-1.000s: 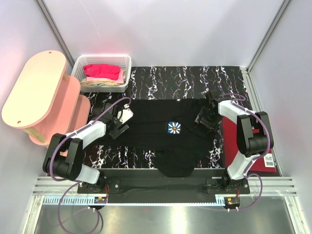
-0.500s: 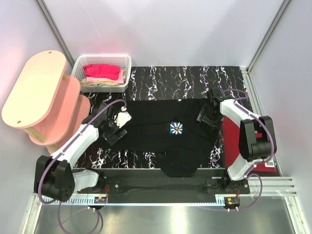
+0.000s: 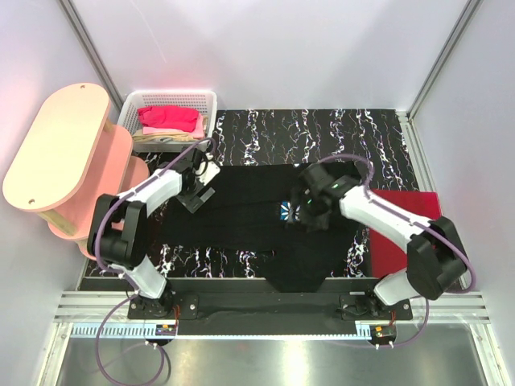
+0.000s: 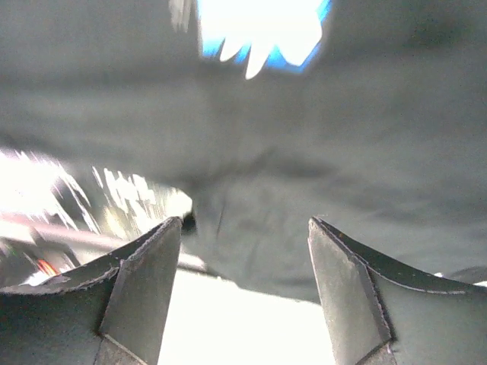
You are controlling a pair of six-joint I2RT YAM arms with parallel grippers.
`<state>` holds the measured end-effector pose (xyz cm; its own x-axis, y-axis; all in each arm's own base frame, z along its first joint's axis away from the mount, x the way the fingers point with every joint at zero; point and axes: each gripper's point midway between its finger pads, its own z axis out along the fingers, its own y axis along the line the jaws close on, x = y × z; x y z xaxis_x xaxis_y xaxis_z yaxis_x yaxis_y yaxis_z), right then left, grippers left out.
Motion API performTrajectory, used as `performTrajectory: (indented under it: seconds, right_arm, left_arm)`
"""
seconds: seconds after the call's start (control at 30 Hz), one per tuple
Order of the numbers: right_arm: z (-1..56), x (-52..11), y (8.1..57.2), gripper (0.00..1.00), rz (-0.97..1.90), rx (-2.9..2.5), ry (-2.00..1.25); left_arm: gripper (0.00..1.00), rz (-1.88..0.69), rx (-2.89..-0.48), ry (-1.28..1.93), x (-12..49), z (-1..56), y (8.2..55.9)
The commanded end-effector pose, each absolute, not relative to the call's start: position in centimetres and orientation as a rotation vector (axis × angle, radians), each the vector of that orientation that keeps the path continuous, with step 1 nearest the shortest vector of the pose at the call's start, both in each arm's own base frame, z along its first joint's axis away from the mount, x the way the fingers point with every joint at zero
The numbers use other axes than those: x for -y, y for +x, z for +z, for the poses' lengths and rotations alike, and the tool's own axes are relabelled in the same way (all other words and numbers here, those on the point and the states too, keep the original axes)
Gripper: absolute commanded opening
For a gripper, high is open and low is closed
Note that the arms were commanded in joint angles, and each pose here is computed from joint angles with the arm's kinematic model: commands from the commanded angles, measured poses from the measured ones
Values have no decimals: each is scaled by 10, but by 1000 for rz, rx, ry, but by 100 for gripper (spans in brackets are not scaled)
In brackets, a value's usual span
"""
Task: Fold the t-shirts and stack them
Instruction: Fold the tshirt
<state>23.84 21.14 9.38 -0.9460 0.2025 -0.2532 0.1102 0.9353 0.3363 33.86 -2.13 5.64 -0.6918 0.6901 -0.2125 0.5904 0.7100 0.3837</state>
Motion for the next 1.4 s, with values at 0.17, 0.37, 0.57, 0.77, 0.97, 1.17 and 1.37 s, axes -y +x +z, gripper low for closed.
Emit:
performTrajectory:
  seconds: [0.17, 0.37, 0.57, 0.77, 0.97, 1.17, 1.37]
  right_arm:
    - [37, -256, 203, 73, 465, -2950, 174]
    - [11, -253, 199, 73, 398, -3009, 147]
    - [3, -249, 174, 72, 388, -3068, 107]
    - [4, -240, 164, 72, 379, -3075, 120]
    - [1, -240, 164, 72, 367, -3078, 98]
    - [-1, -239, 165, 72, 362, -3076, 108]
    - [-2, -237, 165, 72, 349, -3075, 112]
  left_arm:
    - [90, 516, -2524, 875, 3, 75, 392]
    - [27, 520, -2529, 894, 1, 71, 394]
    - [24, 578, -2507, 866, -5, 69, 404]
    - [33, 530, -2555, 863, -3, 59, 389]
    - [76, 483, -2596, 870, -4, 53, 363]
    - [65, 381, -2649, 855, 6, 51, 345]
    - [43, 321, -2693, 852, 10, 44, 332]
